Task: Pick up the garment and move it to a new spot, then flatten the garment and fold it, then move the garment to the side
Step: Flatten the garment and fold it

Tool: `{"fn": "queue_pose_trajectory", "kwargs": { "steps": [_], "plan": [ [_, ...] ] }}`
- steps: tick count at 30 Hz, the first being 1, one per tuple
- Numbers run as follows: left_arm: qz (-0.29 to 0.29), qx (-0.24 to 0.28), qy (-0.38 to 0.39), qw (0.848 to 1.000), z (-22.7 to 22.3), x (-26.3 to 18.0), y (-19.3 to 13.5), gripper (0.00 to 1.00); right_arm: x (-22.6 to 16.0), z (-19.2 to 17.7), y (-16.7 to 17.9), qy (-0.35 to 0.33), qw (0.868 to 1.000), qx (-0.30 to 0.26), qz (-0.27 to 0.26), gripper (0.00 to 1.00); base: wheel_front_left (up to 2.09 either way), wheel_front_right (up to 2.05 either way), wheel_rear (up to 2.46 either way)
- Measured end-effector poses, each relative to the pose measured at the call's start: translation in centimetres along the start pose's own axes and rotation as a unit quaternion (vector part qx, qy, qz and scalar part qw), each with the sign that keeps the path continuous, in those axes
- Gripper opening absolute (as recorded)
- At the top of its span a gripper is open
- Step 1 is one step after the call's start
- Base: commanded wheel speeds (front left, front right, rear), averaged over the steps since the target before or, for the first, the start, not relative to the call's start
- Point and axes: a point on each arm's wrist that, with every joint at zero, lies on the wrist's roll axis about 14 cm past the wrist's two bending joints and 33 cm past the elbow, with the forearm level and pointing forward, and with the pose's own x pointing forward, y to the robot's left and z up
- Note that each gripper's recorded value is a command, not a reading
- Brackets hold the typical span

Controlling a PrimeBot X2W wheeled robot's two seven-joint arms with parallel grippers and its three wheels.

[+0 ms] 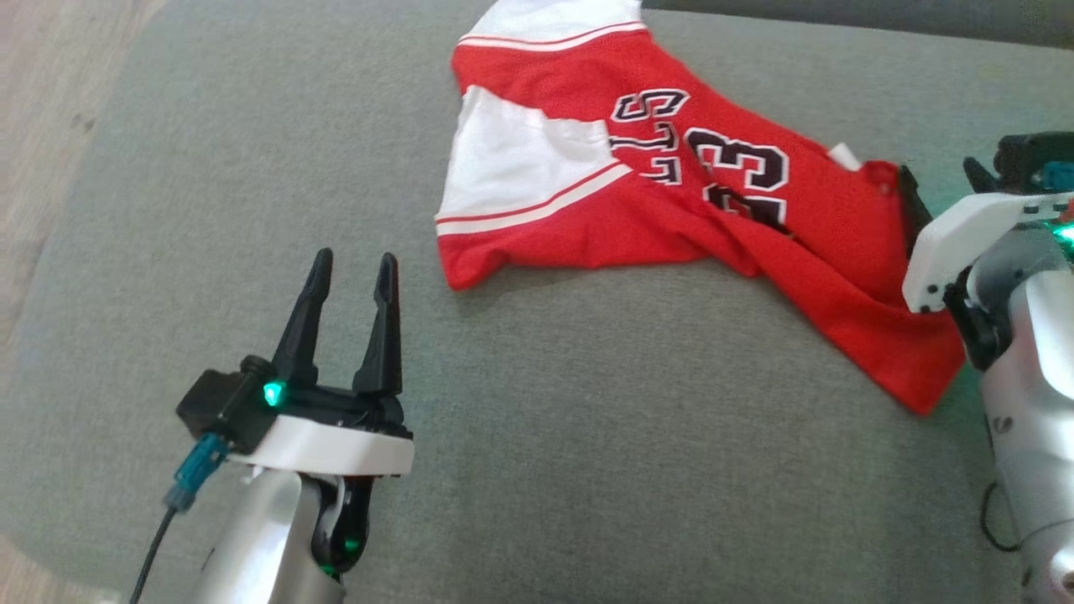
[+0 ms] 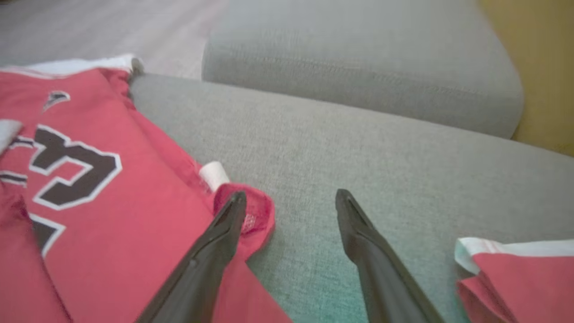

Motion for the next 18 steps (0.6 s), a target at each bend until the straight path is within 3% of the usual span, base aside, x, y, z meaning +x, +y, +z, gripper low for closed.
{"fn": "queue_pose_trajectory", "kwargs": {
  "steps": [9, 10, 11, 12, 18],
  "plan": [
    [0.020, 0.005, 0.004, 1.000, -0.2, 0.5, 1.4, 1.00, 2.4, -3.5, 0.8, 0.083, 0.995, -0.055, 0.024, 1.00, 0.00, 0.00, 0.00],
    [0.019, 0.004, 0.004, 1.000, -0.2, 0.5, 1.4, 1.00, 2.6, -3.5, 0.8, 0.086, 0.994, -0.059, 0.025, 0.91, 0.00, 0.00, 0.00],
    [0.017, 0.004, 0.004, 1.000, -0.2, 0.6, 1.3, 1.00, 2.8, -3.4, 0.7, 0.089, 0.994, -0.063, 0.026, 0.28, 0.00, 0.00, 0.00],
    [0.016, 0.004, 0.005, 1.000, -0.3, 0.6, 1.3, 1.00, 3.0, -3.3, 0.7, 0.089, 0.993, -0.066, 0.027, 0.00, 0.00, 0.00, 0.00],
    [0.015, 0.004, 0.008, 1.000, -0.5, 0.6, 1.1, 1.00, 3.8, -1.4, -1.7, 0.070, 0.994, -0.080, 0.006, 0.00, 0.00, 0.00, 0.00]
  ]
}}
